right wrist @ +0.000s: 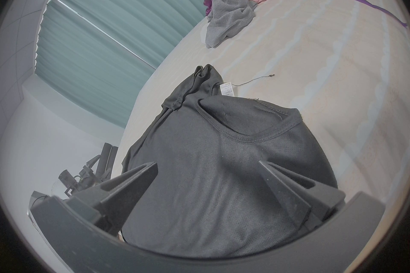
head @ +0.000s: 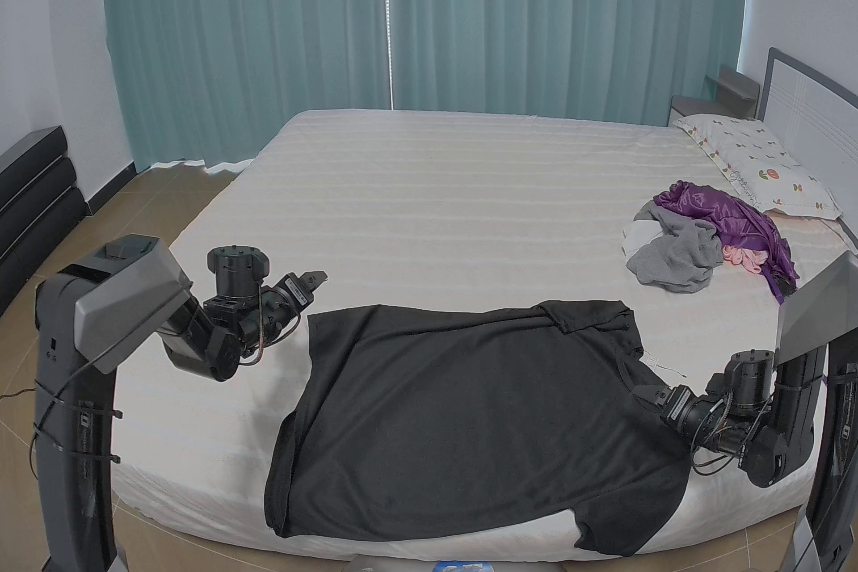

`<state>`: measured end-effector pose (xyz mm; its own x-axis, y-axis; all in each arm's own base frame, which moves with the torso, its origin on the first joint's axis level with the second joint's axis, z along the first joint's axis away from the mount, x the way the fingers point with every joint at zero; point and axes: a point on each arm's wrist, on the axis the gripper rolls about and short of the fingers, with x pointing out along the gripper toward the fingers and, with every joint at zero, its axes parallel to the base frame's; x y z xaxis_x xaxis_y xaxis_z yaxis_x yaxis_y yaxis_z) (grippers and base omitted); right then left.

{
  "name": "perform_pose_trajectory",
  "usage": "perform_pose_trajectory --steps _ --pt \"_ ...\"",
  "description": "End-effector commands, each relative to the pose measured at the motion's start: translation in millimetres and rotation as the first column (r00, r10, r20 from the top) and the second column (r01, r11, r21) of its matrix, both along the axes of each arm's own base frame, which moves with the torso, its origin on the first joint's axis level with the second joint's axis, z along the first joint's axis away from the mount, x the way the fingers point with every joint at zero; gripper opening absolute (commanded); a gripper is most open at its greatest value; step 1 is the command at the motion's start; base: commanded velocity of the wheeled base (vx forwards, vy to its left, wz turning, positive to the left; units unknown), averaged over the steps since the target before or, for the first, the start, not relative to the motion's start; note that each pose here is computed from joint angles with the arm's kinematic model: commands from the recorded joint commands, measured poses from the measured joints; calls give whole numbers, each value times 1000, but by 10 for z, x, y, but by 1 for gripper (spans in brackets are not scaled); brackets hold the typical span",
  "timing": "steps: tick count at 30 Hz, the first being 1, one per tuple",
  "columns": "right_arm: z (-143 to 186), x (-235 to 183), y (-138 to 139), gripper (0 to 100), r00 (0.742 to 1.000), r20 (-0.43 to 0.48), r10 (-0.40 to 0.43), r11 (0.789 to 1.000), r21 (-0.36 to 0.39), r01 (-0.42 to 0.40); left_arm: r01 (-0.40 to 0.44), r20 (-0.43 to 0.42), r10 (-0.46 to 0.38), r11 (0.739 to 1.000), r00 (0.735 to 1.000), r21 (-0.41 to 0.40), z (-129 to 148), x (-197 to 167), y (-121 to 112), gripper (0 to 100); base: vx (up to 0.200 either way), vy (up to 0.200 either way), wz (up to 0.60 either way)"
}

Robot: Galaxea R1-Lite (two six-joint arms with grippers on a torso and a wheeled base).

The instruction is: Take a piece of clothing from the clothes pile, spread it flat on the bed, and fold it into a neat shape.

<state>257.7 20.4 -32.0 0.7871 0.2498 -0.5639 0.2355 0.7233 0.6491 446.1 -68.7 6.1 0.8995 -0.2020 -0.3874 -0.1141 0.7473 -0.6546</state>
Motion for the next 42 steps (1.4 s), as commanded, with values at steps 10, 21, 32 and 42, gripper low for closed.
perform_pose_trajectory --steps 10,21,32,42 --pt "-21 -4 11 100 1000 -9 -11 1000 22 11 26 -104 -22 999 994 38 -576 318 -61 100 0 0 0" --pt "-34 12 24 100 1000 -14 -21 999 42 21 47 -87 -44 998 995 35 -627 381 -163 100 0 0 0" --pt "-14 33 28 100 1000 -1 -26 999 40 26 -39 -12 40 998 999 53 -516 515 -98 0 0 0 0" --pt "66 299 79 100 993 113 -44 999 28 41 -129 100 123 990 987 58 -345 678 -50 0 0 0 0"
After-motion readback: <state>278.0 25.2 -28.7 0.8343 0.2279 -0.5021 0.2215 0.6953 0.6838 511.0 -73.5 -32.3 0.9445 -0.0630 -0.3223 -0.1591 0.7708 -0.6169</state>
